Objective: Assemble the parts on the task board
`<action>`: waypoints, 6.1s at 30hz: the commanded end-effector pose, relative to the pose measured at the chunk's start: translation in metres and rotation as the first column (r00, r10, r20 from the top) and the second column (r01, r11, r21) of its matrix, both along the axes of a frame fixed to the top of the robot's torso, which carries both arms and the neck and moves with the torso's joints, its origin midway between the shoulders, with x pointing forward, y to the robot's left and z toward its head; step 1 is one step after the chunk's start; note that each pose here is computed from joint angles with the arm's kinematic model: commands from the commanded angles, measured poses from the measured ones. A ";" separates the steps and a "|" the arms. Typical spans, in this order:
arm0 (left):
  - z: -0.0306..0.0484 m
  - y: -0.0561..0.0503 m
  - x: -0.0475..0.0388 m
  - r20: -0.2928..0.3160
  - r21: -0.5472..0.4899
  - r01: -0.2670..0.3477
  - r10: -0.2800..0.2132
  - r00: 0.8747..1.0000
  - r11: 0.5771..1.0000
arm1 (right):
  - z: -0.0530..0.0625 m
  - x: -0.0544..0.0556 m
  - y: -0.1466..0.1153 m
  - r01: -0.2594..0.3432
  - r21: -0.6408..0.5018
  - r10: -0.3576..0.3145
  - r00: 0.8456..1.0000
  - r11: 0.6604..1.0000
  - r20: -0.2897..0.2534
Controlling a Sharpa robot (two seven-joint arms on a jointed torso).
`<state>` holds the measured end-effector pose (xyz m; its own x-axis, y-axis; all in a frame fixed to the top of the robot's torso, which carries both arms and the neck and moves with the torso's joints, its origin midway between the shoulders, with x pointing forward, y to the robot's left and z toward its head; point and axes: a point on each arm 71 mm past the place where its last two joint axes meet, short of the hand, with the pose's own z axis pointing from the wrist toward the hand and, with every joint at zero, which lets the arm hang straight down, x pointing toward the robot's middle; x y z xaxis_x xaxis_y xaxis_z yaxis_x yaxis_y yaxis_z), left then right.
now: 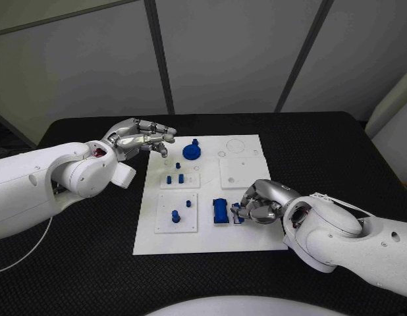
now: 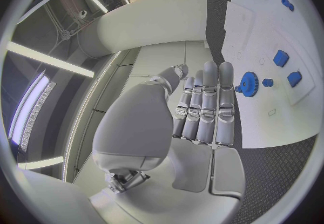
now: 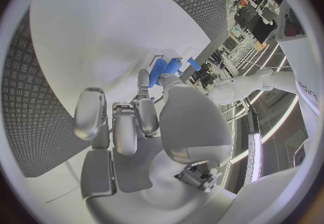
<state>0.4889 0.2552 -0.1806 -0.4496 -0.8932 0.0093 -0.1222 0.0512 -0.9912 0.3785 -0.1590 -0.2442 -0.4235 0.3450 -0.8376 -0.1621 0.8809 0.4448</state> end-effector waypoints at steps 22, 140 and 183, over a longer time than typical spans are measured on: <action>0.0009 0.000 -0.0009 -0.003 -0.005 0.010 -0.010 1.000 1.000 | 0.003 -0.003 -0.004 -0.033 0.007 0.033 0.999 0.999 0.009; -0.0446 -0.055 -0.0184 0.100 -0.073 -0.424 0.429 0.898 0.903 | 0.018 0.097 -0.035 0.287 0.882 -0.374 0.917 0.374 -0.140; -0.0436 -0.063 -0.0272 0.117 -0.060 -0.431 0.435 0.893 0.900 | 0.020 0.083 -0.033 0.319 0.884 -0.406 0.898 0.342 -0.167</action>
<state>0.4615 0.1930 -0.2277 -0.0137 -0.9997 0.0196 -0.0346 -0.0191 -0.9992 0.4617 -0.1927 -0.2264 -0.0198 0.9997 0.0124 0.0188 -0.0121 0.9998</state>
